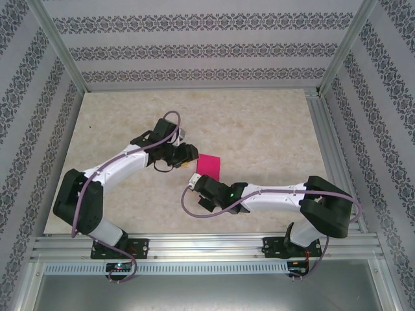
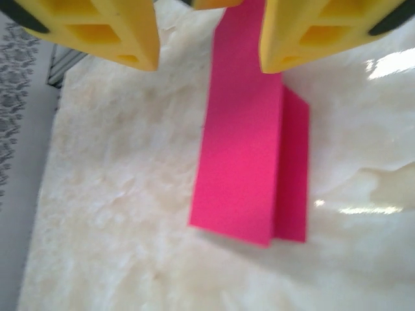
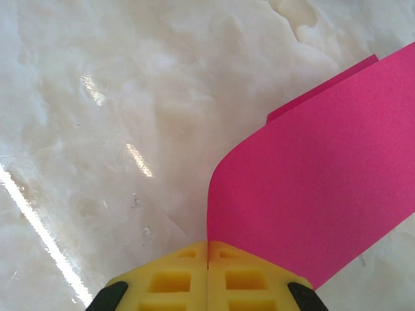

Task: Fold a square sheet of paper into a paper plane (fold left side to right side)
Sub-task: Third fold the triangle at the center of the table.

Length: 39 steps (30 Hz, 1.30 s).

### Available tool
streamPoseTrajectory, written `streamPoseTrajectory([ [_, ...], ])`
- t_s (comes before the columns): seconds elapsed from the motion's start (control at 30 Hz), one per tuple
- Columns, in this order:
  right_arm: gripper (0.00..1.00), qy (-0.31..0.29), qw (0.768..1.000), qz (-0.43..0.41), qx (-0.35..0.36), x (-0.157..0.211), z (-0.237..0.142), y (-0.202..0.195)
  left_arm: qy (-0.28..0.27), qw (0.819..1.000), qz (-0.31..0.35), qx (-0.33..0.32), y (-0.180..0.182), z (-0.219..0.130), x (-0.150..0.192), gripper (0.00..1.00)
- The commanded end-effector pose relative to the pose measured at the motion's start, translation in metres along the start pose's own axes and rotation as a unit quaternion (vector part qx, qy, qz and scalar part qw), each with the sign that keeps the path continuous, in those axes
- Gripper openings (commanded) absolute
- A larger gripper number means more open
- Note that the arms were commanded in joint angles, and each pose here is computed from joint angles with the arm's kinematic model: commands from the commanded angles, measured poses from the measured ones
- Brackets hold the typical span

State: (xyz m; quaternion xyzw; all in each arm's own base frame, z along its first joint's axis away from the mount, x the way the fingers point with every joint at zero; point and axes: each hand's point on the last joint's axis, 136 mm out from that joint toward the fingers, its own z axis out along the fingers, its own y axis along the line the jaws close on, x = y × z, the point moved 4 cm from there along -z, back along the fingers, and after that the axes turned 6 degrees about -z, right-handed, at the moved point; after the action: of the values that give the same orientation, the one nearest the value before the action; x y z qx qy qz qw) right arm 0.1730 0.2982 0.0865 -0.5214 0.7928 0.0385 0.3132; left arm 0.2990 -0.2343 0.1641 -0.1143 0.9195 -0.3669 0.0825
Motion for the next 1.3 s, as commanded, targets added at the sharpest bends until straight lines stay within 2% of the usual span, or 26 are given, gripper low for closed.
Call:
streamPoseTrajectory([
  [0.0,0.0,-0.017,1.0,0.007,-0.011,-0.004,-0.002,-0.001,0.04,0.999,0.031,0.017,-0.009,0.019,-0.005,0.35],
  [0.2,0.0,-0.017,1.0,0.018,-0.015,-0.002,0.0,-0.003,0.087,0.995,0.048,0.018,-0.017,0.066,-0.012,0.27],
  [0.47,0.0,-0.018,0.998,0.046,-0.031,0.001,0.003,-0.006,0.109,0.992,0.043,-0.047,0.009,0.11,-0.015,0.23],
  [0.77,0.0,-0.019,0.99,0.102,-0.095,0.013,0.005,-0.014,0.121,0.986,0.052,-0.106,0.03,0.123,-0.004,0.22],
  [1.27,0.0,-0.024,0.972,0.179,-0.153,0.022,0.009,-0.04,0.13,0.98,0.054,-0.142,0.049,0.137,0.003,0.2],
])
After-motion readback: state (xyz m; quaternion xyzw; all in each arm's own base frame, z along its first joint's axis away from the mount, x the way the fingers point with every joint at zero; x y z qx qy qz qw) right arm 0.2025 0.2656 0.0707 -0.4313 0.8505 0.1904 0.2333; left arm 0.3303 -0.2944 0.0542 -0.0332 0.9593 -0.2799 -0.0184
